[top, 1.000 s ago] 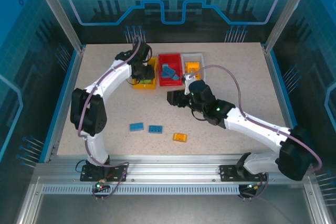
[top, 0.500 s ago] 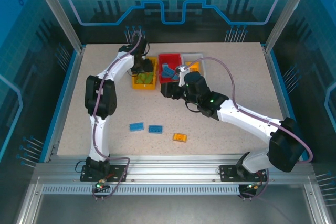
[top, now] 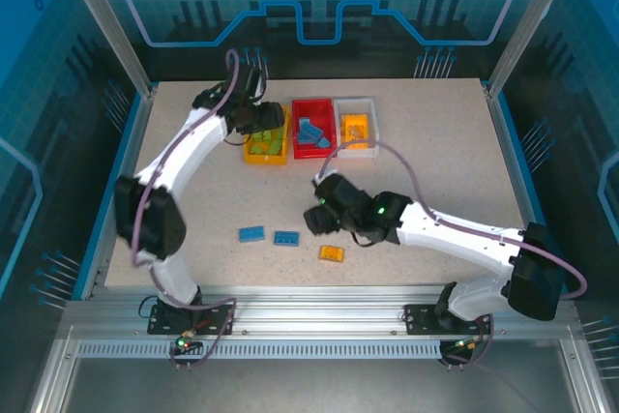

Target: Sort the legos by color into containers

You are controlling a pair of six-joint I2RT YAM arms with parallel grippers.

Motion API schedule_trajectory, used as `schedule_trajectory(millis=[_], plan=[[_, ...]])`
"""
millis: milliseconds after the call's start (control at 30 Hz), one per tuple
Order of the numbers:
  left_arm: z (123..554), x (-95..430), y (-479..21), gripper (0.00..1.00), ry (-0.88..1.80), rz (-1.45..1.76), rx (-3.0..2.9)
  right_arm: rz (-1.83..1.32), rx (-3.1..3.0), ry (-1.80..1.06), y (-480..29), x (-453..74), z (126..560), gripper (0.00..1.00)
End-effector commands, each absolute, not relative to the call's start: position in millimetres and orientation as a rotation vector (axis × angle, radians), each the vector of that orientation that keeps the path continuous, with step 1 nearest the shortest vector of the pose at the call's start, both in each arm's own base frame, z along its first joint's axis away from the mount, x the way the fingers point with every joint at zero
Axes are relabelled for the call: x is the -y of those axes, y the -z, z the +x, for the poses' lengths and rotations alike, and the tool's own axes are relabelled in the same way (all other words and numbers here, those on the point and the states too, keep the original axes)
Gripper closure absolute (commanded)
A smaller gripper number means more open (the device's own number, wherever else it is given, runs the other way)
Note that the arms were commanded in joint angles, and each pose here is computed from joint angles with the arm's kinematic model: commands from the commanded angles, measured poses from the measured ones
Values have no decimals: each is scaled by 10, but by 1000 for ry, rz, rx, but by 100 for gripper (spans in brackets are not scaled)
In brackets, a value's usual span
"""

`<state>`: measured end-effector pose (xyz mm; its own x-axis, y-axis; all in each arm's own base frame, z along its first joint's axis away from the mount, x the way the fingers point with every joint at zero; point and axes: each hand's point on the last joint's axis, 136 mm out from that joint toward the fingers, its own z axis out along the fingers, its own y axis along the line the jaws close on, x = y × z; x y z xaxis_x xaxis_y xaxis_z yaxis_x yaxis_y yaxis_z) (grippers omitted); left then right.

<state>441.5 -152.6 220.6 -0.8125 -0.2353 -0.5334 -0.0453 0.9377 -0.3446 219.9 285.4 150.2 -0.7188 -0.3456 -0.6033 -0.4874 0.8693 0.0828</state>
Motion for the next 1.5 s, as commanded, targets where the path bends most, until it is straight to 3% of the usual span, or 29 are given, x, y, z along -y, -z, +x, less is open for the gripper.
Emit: schedule_trajectory(millis=[0,233,500,700,1100,1467], plan=[[3872,1911,-2384,41,619,-159,-2458,-810,-2577,29,-1074,-2451,1819,24],[2724,1913,-2308,42,787,-260,-2436,-1059,-2666,154,-670,-2575,1640,17],[1949,1406,-2145,42,799,-418,-2442,-1130,-2702,245,-416,-2571,1769,21],[1883,1359,-2181,42,806,-429,-2433,-1098,-2753,169,-309,-2582,1871,42],[1934,1421,-2243,42,835,-412,-2418,-968,-2820,9,-235,-2609,2002,63],[1975,1486,-2222,43,861,-411,-2421,-936,-2891,45,-69,-2529,1992,55]])
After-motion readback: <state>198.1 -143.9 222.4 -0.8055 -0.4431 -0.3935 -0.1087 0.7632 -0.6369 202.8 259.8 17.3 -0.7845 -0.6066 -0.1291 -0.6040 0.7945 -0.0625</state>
